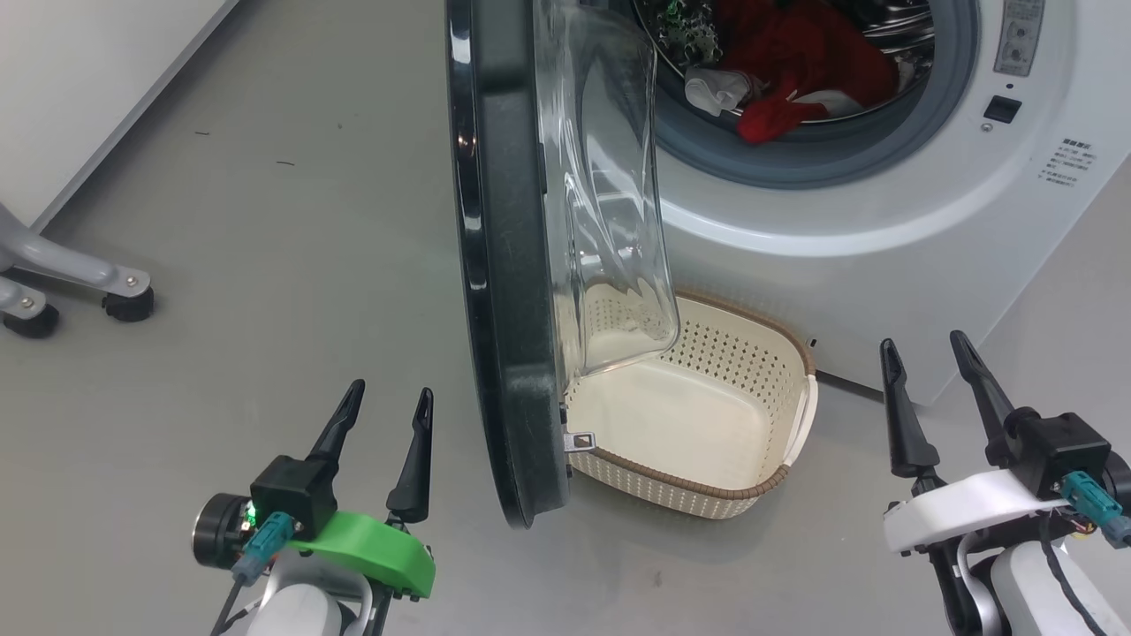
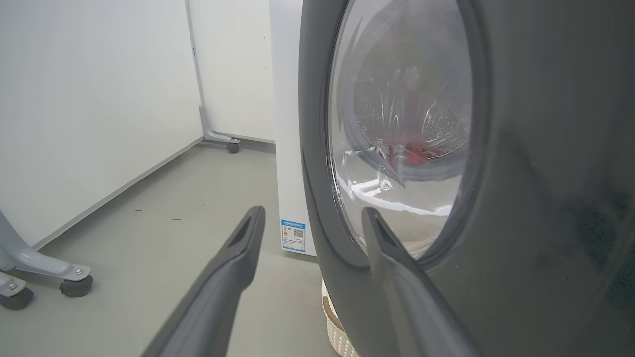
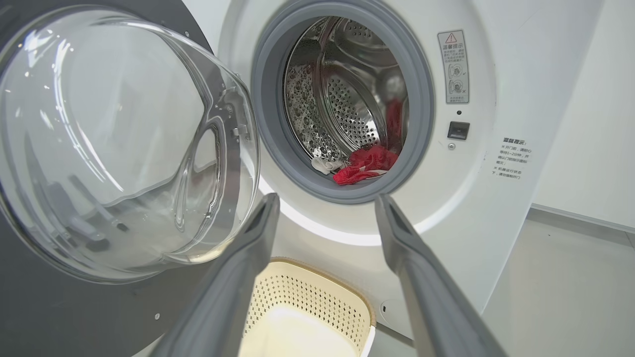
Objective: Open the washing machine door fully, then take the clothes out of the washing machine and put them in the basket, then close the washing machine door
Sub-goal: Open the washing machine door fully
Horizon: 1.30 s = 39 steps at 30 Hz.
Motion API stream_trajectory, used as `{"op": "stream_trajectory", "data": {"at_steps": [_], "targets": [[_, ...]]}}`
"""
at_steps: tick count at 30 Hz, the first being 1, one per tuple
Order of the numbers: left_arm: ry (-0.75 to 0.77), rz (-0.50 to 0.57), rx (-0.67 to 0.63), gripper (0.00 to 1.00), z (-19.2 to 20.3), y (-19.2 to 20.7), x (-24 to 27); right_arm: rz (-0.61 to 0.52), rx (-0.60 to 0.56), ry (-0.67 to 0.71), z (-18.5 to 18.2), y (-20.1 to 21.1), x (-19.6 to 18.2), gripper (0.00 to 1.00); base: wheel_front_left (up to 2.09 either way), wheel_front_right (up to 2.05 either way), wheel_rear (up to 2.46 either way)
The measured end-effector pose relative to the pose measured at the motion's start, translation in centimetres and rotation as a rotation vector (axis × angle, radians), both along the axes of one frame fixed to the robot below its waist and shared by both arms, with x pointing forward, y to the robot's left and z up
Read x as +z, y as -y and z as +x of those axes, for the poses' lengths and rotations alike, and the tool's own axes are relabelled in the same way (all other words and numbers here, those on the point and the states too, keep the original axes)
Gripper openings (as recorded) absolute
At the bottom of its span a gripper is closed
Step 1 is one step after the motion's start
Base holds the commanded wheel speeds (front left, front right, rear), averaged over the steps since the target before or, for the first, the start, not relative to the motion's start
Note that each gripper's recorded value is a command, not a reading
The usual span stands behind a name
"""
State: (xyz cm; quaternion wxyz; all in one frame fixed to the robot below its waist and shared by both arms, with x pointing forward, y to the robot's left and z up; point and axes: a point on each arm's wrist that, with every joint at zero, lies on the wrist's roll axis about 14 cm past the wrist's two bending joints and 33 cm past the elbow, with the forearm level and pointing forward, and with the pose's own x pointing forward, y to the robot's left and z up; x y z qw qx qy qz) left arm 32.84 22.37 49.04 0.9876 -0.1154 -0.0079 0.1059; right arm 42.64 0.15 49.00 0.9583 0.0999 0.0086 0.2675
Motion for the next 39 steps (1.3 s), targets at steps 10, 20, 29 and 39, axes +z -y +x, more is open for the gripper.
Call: {"op": "stream_trajectory", "data": {"at_steps": [10, 20, 29, 39], "targets": [[-0.005, -0.002, 0.003, 1.0, -0.1, -0.1, -0.2, -0.008, -0.001, -0.009, -0.8, -0.5, -0.5, 1.0, 0.0, 0.0, 0.0], [-0.008, -0.005, 0.005, 1.0, -0.2, -0.1, -0.3, -0.005, -0.01, -0.013, -1.2, -0.8, -0.7, 1.0, 0.0, 0.0, 0.0], [-0.01, -0.005, 0.005, 1.0, -0.3, -0.1, -0.3, 0.001, -0.01, -0.01, -1.2, -0.9, -0.6, 1.0, 0.0, 0.0, 0.0], [-0.013, -0.004, 0.006, 0.23, -0.3, -0.1, -0.4, 0.004, 0.0, -0.011, -1.3, -1.0, -0.7, 1.0, 0.0, 0.0, 0.0]]}}
